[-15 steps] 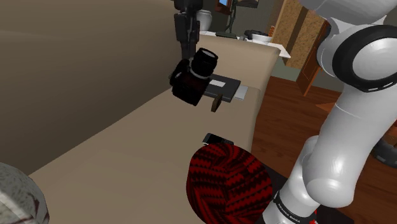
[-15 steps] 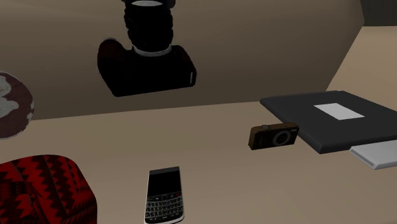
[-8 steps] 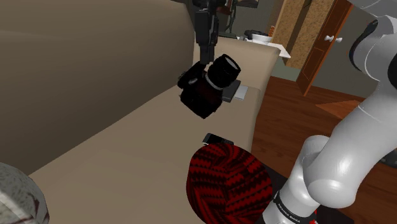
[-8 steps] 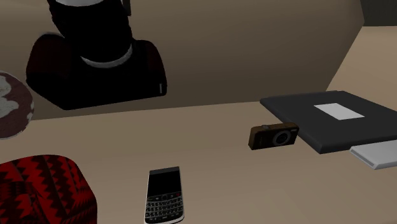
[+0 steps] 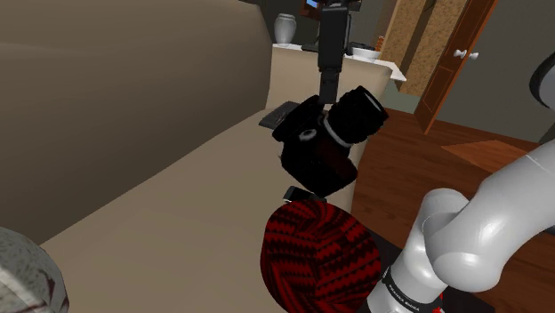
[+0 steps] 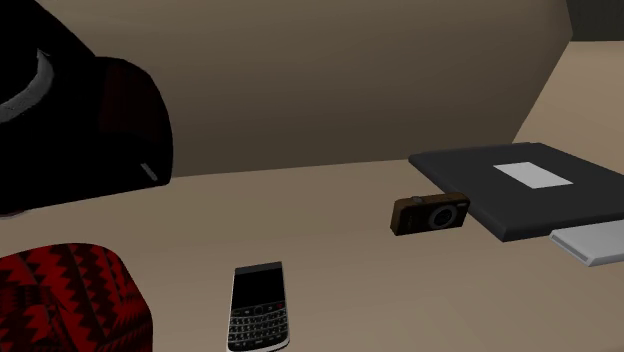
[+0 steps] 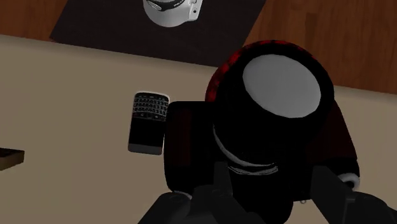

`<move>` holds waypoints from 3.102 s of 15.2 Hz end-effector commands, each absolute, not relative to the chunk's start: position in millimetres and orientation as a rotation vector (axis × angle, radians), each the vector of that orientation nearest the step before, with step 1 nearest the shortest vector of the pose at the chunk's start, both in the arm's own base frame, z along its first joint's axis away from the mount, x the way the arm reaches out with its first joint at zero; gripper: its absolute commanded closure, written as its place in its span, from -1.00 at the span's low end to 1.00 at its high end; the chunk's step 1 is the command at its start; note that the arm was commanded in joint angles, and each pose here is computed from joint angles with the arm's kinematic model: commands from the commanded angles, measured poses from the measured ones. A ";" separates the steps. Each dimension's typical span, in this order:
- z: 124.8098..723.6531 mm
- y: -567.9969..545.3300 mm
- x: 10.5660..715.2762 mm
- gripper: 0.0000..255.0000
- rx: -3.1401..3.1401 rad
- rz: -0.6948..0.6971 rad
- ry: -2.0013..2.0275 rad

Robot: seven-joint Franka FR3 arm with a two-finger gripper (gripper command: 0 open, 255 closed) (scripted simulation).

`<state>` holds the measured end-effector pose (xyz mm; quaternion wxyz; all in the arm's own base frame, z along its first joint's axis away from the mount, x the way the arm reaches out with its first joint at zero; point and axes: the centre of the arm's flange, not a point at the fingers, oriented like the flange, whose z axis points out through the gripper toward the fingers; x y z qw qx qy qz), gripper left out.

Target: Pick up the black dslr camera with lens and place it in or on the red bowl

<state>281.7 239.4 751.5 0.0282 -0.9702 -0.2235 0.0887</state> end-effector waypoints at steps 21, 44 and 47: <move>681.9 266.5 191.8 1.00 -2.995 0.273 -0.688; 707.7 265.8 201.0 -1.00 -2.995 0.273 -0.688; 707.7 265.8 201.0 -1.00 -2.995 0.273 -0.688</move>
